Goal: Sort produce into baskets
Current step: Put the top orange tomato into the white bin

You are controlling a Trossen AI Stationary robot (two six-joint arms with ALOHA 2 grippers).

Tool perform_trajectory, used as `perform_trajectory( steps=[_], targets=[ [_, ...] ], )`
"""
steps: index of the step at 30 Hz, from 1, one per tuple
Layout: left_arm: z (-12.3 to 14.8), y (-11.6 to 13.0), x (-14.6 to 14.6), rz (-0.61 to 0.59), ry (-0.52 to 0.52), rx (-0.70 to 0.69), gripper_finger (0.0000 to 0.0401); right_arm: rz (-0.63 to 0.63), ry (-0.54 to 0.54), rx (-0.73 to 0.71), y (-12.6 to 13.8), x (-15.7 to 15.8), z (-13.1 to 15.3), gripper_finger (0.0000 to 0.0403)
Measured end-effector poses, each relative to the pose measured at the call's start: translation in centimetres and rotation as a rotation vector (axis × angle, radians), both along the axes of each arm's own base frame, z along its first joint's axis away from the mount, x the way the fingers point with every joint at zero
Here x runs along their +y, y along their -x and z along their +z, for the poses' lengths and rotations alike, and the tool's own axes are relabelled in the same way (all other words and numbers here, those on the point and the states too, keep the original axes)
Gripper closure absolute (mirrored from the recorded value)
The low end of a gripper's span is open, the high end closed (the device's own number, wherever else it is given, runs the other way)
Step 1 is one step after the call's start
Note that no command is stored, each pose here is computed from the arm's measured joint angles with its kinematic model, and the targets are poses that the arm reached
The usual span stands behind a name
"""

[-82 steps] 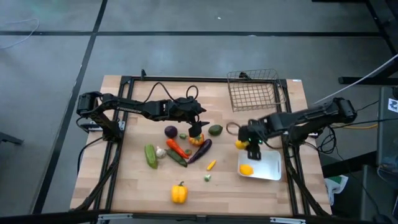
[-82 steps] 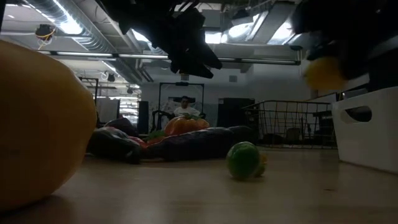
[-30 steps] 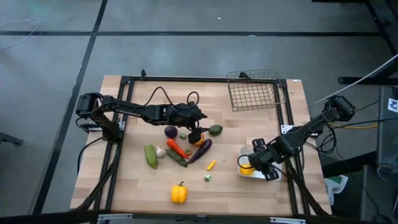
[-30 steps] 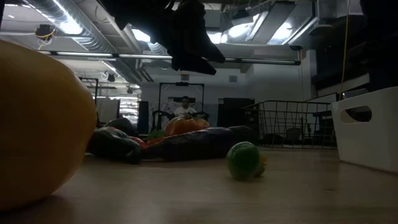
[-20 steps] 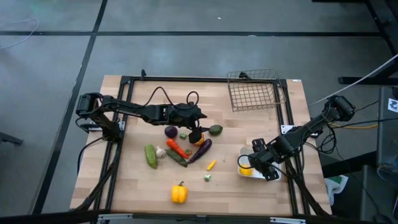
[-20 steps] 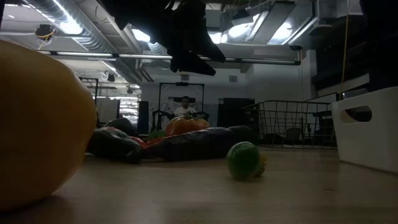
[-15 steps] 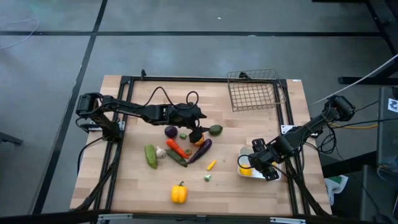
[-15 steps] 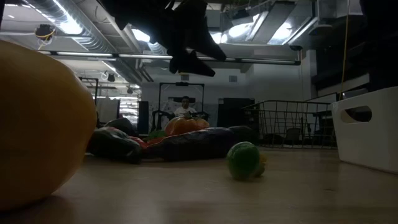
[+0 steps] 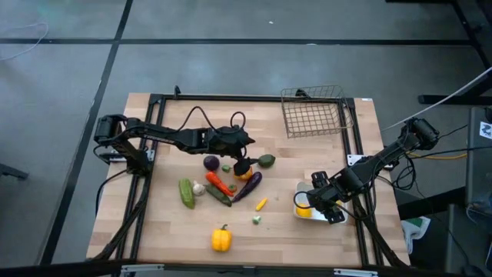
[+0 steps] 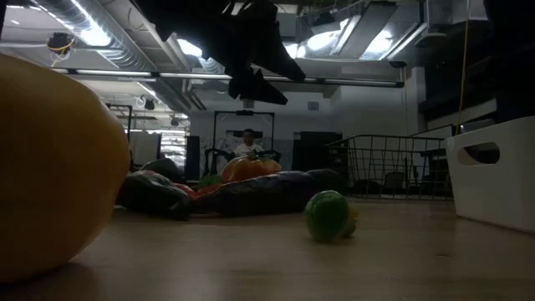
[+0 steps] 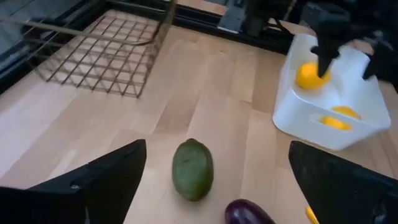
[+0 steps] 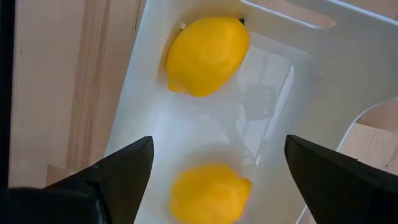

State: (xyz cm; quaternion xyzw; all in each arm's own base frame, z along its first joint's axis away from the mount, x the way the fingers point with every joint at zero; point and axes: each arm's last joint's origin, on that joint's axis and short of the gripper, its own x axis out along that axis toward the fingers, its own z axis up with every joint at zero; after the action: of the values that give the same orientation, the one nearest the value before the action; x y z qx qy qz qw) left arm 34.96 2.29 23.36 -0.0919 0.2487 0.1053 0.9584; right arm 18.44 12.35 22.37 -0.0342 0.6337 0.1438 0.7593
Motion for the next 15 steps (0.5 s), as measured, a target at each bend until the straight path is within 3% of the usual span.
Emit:
perform_trajectory(
  steps=[15],
  targets=[
    [-0.9, 0.5, -2.5, -0.154, -0.089, 0.124, 0.0001, 0.001, -0.002, 0.001, 0.0, 0.0, 0.0, 0.0043]
  ],
)
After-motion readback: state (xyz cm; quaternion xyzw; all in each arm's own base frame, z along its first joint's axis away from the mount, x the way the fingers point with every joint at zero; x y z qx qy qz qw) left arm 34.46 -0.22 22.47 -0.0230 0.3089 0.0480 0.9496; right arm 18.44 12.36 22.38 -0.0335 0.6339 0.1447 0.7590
